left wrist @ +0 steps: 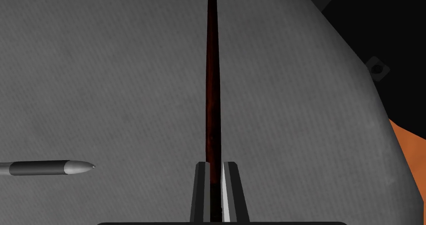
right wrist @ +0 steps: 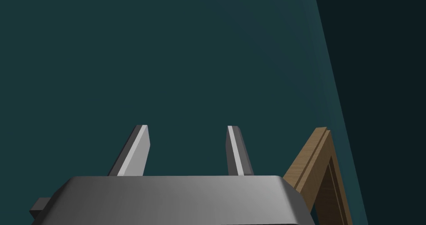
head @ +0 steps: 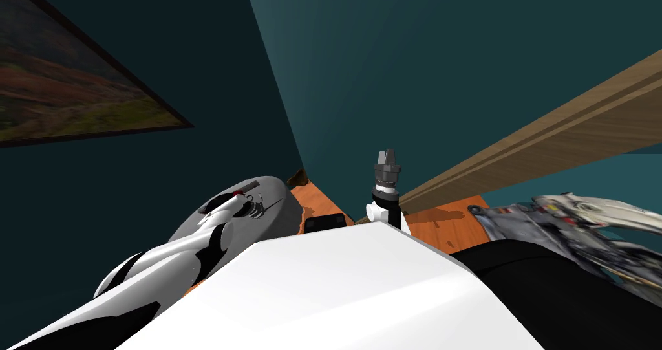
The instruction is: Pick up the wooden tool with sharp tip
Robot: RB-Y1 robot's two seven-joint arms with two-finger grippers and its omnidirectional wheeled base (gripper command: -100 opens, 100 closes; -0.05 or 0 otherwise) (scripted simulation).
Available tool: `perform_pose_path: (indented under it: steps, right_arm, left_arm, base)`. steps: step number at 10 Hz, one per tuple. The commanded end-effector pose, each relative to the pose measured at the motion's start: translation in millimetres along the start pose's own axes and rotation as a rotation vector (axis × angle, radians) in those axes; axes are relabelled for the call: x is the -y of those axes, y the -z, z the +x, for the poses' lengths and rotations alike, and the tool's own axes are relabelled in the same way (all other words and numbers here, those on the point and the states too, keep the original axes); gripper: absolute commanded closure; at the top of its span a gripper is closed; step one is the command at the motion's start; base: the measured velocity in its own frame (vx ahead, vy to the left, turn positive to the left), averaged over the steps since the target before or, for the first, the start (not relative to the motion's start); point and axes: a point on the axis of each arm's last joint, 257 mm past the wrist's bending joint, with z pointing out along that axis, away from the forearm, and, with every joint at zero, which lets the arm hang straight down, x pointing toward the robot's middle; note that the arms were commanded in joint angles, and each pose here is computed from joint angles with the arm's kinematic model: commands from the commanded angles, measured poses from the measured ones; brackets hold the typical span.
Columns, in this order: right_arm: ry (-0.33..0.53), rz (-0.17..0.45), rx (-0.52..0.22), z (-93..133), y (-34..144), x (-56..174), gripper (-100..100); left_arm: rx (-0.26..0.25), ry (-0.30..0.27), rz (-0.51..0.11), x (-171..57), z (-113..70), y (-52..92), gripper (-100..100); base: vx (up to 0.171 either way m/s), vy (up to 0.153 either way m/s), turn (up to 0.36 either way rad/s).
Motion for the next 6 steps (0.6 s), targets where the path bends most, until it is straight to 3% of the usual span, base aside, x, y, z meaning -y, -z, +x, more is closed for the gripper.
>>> perform_pose_path:
  steps: [1,3,4,5,6]
  right_arm:
    - [0.000,0.000,0.000,0,0.0,0,0]
    - [0.000,0.000,0.000,0,0.0,0,0]
    - [0.000,0.000,0.000,0,0.0,0,0]
    - [0.000,0.000,0.000,0,0.0,0,0]
    - [0.000,0.000,0.000,0,0.0,0,0]
  left_arm:
    - [0.000,0.000,0.000,0,0.0,0.0,100]
    - [0.000,0.000,0.002,1,0.1,0.5,100]
    - [0.000,0.000,0.002,1,0.1,0.5,0]
    - [0.001,-0.001,0.004,4,-1.9,5.5,100]
    - [0.001,0.000,0.004,12,-6.2,15.5,100]
  base:
    - [0.000,0.000,0.000]
    - [0.000,0.000,0.000]
    - [0.000,0.000,0.000]
    - [-0.009,-0.019,-0.001]
    - [-0.029,-0.056,0.004]
